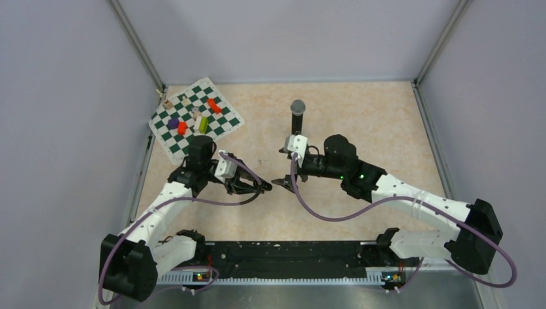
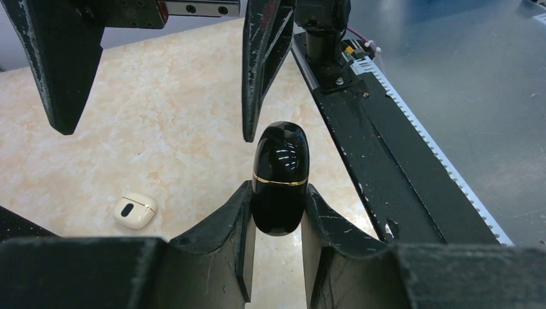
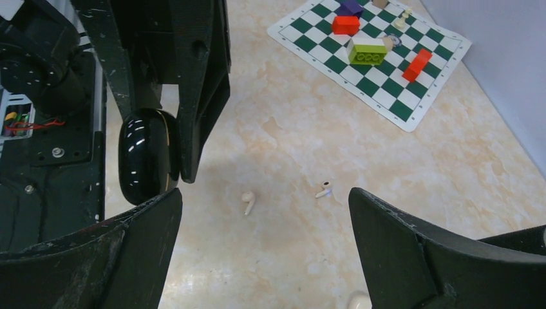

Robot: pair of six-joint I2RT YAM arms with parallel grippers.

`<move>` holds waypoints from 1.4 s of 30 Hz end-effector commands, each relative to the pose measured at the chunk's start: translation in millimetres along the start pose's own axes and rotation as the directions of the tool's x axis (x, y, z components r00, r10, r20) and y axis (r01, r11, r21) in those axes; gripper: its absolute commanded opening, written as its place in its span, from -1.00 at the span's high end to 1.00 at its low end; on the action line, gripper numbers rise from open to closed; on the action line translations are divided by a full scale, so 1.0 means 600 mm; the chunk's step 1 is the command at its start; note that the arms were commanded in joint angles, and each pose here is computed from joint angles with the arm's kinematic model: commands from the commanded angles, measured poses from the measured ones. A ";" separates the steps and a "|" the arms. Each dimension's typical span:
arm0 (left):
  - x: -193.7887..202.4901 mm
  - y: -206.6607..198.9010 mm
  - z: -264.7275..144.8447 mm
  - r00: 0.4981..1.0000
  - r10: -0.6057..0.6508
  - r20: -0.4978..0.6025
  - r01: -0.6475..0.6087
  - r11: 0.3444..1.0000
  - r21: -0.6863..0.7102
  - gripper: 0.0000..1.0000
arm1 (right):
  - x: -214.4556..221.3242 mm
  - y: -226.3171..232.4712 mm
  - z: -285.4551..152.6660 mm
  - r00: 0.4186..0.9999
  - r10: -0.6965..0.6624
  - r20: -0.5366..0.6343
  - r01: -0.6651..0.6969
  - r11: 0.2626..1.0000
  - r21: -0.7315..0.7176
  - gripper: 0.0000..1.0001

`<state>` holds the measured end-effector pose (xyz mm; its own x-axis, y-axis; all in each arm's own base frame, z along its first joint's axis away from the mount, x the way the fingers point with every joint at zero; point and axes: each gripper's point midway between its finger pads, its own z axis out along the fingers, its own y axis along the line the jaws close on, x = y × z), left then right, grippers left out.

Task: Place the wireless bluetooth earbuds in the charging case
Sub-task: Close the charging case, then place the charging case at the center of the board.

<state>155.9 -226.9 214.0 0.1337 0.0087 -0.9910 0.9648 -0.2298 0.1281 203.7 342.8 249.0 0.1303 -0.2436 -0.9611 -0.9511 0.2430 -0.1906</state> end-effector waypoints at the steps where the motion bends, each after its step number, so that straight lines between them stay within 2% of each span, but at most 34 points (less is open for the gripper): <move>1: -0.003 -0.001 0.000 0.999 0.029 0.015 -0.029 0.999 0.014 1.00 | -0.031 0.032 -0.001 0.998 -0.001 0.058 0.007 0.995 -0.097 -0.98; 12: -0.003 0.000 0.000 0.999 0.029 0.013 -0.029 1.000 0.011 1.00 | -0.044 0.013 -0.013 0.997 -0.043 0.067 0.045 0.998 -0.032 -0.98; 15: -0.002 0.001 0.000 1.000 0.029 0.010 -0.029 1.000 0.008 1.00 | -0.050 -0.027 -0.020 0.996 -0.070 0.056 0.064 0.993 0.099 -0.98; 17: 0.000 0.003 -0.001 1.000 0.031 0.003 -0.031 1.000 -0.001 1.00 | -0.057 -0.075 -0.034 0.994 -0.106 0.037 0.093 0.963 0.253 -0.98; 19: 0.004 0.007 -0.001 1.000 0.030 -0.007 -0.030 0.999 -0.012 1.00 | -0.064 -0.131 -0.064 0.991 -0.130 0.014 0.112 0.896 0.429 -0.98; 23: 0.012 0.014 -0.001 0.999 0.024 -0.026 -0.024 0.999 -0.027 1.00 | -0.082 -0.190 -0.120 0.988 -0.151 0.033 0.102 0.795 0.598 -0.98; 31: 0.016 0.025 0.004 0.999 -0.011 -0.043 0.009 0.999 -0.054 1.00 | -0.085 -0.204 -0.144 0.986 -0.159 0.050 0.092 0.769 0.632 -0.98; 34: 0.020 0.040 0.003 0.997 -0.041 -0.061 0.034 0.994 -0.104 1.00 | -0.089 -0.209 -0.151 0.984 -0.172 0.041 0.105 0.753 0.649 -0.98; 38: 0.032 0.078 0.009 0.989 -0.105 -0.103 0.081 0.973 -0.215 1.00 | -0.114 -0.238 -0.196 0.975 -0.221 0.000 0.153 0.675 0.722 -0.98; 42: 0.054 0.094 0.028 0.970 -0.144 -0.197 0.096 0.967 -0.238 1.00 | -0.134 -0.276 -0.265 0.976 -0.212 -0.054 0.174 0.600 0.781 -0.98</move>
<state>190.3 -242.5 188.6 0.0313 0.1527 -0.9878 0.9979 -0.0611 0.0221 301.3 219.8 331.4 0.2703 -0.3365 -0.9021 -0.4787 0.7660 -0.4291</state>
